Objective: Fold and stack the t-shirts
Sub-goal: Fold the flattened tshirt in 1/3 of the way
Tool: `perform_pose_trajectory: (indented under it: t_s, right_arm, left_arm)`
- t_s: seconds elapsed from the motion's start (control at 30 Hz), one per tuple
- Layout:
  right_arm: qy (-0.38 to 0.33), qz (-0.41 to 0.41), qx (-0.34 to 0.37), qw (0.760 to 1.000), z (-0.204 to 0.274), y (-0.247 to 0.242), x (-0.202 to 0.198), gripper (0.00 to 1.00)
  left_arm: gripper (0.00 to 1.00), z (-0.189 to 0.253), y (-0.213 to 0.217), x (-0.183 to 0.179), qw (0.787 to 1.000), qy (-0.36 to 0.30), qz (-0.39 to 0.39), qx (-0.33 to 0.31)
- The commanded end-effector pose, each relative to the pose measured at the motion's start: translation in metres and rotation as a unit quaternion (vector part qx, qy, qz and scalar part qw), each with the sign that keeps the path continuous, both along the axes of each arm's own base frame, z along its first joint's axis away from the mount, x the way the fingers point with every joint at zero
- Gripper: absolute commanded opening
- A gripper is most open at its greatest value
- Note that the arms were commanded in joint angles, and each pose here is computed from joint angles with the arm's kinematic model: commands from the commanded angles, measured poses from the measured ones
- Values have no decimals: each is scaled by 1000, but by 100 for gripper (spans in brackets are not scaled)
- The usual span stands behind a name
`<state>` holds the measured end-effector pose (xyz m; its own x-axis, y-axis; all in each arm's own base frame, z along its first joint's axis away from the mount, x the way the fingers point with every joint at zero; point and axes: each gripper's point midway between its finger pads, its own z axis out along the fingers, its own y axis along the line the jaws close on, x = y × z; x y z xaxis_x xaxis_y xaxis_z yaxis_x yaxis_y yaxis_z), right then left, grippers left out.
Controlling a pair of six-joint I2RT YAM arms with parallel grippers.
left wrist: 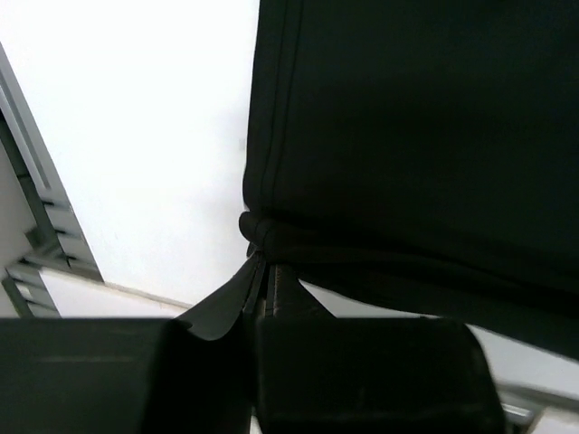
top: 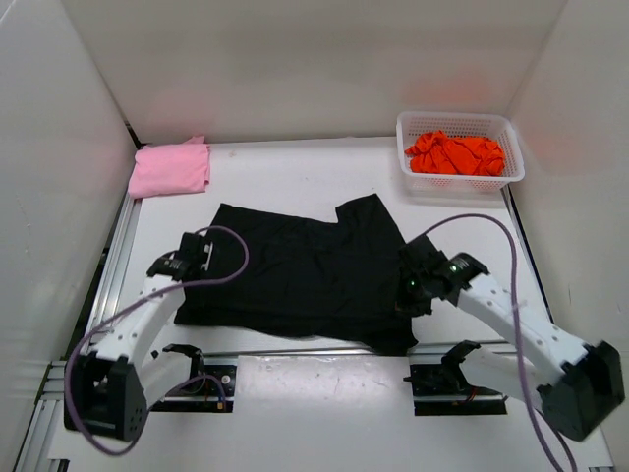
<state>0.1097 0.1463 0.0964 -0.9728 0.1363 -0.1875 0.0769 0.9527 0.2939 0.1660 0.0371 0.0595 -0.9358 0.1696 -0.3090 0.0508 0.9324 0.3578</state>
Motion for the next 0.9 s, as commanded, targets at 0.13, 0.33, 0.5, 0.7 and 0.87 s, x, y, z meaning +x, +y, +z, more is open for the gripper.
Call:
perform_pose_trajectory:
  t_s: [0.13, 0.33, 0.5, 0.7, 0.87]
  right_arm:
    - [-3, -9, -42, 999, -22, -19, 59, 0]
    - [10, 1, -43, 999, -31, -18, 81, 0]
    - [28, -1, -54, 998, -45, -20, 93, 0]
    - [41, -4, -73, 996, -55, -23, 109, 4]
    - [32, -19, -82, 996, -49, -24, 145, 33]
  left_arm:
    - [14, 17, -8, 83, 998, -58, 9, 7]
    - [14, -2, -12, 100, 999, -28, 5, 17]
    - [16, -7, -10, 105, 999, -19, 8, 28]
    - [26, -8, -7, 120, 999, -21, 13, 43]
    - [39, -7, -1, 133, 997, -17, 22, 71]
